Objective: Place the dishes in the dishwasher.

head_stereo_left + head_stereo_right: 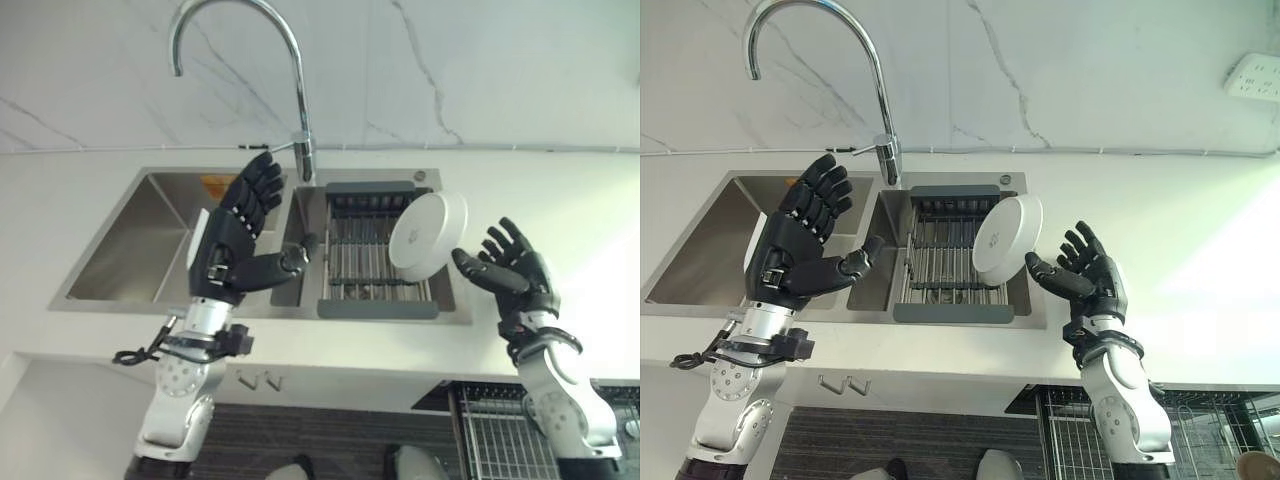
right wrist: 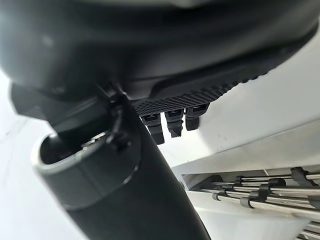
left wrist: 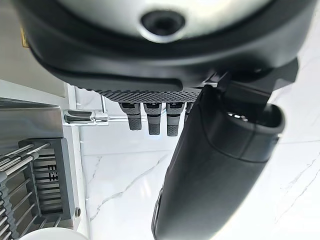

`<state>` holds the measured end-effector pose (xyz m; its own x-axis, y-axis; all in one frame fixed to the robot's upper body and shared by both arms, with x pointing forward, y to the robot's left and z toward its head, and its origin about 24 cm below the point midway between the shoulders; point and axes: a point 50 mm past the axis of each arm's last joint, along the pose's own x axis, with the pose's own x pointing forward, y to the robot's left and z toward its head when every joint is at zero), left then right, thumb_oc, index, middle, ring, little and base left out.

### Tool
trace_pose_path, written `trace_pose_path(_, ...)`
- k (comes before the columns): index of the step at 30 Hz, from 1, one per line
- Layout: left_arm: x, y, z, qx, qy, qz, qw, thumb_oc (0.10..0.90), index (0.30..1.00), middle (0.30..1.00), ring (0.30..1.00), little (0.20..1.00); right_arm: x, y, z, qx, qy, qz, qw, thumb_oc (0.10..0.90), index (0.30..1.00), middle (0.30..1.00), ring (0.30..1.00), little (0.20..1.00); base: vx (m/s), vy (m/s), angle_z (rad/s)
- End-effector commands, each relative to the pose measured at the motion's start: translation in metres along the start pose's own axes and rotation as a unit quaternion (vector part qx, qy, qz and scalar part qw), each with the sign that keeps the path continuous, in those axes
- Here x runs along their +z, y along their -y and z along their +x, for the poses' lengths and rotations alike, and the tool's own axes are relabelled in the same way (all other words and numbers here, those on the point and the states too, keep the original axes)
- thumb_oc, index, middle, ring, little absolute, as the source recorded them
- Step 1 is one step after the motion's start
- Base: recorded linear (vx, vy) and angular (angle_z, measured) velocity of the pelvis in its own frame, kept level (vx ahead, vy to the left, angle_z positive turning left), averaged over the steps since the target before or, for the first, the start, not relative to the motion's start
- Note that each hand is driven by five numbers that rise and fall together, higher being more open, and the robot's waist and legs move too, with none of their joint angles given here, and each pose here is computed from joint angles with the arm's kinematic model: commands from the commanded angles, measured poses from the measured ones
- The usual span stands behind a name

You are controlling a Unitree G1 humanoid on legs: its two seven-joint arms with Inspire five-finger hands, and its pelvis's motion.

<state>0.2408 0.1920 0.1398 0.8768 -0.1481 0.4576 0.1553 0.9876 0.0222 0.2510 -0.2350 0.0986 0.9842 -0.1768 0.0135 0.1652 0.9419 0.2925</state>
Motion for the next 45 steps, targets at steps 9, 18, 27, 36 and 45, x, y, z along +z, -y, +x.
trace_pose_path(9,0.036,0.004,0.017,-0.033,0.103,0.041,0.993,0.800,0.900,0.900,0.900,0.900,0.047,-0.027,0.018,0.090,0.096,0.004,0.991,0.800,0.900,0.900,0.900,0.900,0.00,0.000,0.02)
trace_pose_path(18,0.035,0.007,0.022,-0.041,0.101,0.040,0.993,0.800,0.900,0.900,0.900,0.900,0.048,-0.034,0.026,0.101,0.088,0.000,0.991,0.800,0.900,0.900,0.900,0.900,0.00,0.000,0.02)
trace_pose_path(27,0.032,0.009,0.023,-0.044,0.094,0.035,0.994,0.800,0.900,0.900,0.900,0.900,0.039,-0.035,0.034,0.095,0.059,0.038,0.993,0.800,0.900,0.900,0.900,0.900,0.00,-0.001,0.04)
trace_pose_path(36,0.031,0.008,0.025,-0.047,0.090,0.037,0.994,0.800,0.900,0.900,0.900,0.900,0.029,-0.034,0.040,0.087,0.024,0.080,0.993,0.800,0.900,0.900,0.900,0.900,0.00,-0.004,0.03)
trace_pose_path(45,0.029,0.011,0.029,-0.050,0.085,0.032,0.995,0.800,0.900,0.900,0.900,0.900,0.035,-0.036,0.056,0.065,0.029,0.062,0.996,0.400,0.300,0.300,0.300,0.300,0.00,0.000,0.00)
